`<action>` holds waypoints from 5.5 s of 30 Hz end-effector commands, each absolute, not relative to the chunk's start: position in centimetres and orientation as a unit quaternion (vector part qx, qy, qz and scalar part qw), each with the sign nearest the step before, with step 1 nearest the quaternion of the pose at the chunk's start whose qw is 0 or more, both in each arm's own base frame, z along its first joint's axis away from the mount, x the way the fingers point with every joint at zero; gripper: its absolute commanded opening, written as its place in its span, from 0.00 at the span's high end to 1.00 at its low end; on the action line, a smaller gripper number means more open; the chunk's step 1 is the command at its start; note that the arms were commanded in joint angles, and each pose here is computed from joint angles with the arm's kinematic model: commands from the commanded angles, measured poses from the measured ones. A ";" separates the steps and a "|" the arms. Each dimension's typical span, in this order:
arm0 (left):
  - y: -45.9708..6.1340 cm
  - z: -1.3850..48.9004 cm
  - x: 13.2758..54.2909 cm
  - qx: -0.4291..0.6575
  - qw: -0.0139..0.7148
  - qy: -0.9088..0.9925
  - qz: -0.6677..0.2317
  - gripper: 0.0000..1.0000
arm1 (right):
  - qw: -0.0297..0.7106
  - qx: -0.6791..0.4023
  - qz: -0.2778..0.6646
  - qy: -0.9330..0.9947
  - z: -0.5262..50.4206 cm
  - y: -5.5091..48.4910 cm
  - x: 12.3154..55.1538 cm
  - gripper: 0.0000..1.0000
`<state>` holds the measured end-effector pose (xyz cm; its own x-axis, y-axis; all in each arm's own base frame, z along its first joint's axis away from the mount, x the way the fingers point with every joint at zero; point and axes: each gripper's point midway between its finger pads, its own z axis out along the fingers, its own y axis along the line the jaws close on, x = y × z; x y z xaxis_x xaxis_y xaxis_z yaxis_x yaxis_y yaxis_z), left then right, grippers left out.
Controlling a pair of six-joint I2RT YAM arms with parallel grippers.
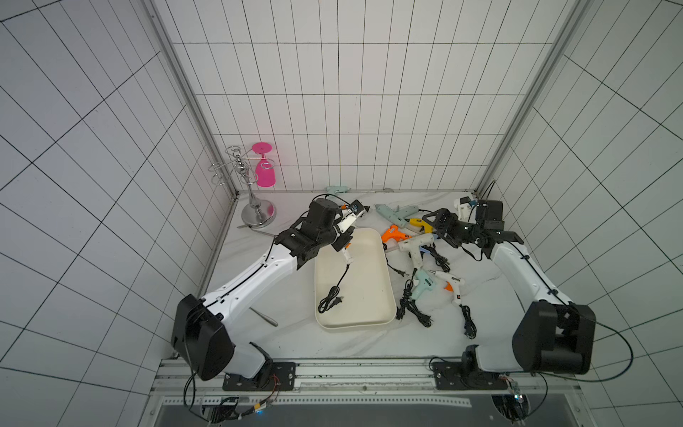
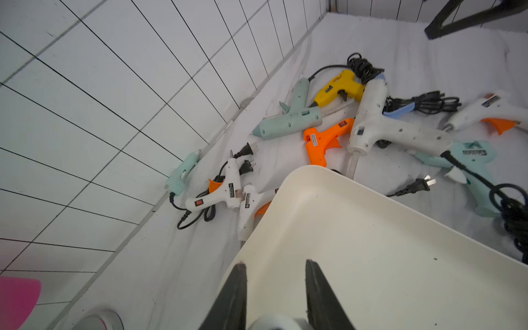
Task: Put the hot melt glue gun into the storage box
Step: Place the hot melt adhesive gun in the storage box, then pick up the hot melt adhesive gun from the center of the board, then adjust the storage box at the center of the board, then place the hot melt adhesive gun in the storage box.
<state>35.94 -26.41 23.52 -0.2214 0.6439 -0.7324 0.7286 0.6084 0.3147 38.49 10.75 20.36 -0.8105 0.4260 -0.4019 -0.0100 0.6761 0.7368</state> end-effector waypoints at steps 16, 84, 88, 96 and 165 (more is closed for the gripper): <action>-23.7 7.8 43.3 0.447 0.261 0.806 0.287 0.97 | 0.243 0.155 0.351 0.891 15.0 9.3 39.1 0.01; -20.3 21.5 34.6 0.103 0.301 0.943 -0.097 0.16 | 0.277 -0.093 0.025 0.956 14.6 14.1 36.6 0.93; -22.2 22.7 34.7 0.113 0.308 0.934 -0.143 0.16 | 0.306 -0.095 0.038 0.947 18.9 14.3 36.5 0.93; -19.2 22.7 36.0 0.060 0.339 0.935 -0.081 0.16 | 0.368 -0.088 0.084 0.922 28.3 15.5 35.4 0.94; -10.1 26.2 28.2 0.006 0.437 0.892 -0.117 0.36 | 0.169 -0.056 0.077 0.981 1.8 38.9 29.7 0.96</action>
<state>28.54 -10.09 26.18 -0.6291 -0.1223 -0.7676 0.0785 0.9725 -0.2193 29.04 38.77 3.29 -0.9373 -0.1110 -0.3303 -0.1768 0.9683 0.1764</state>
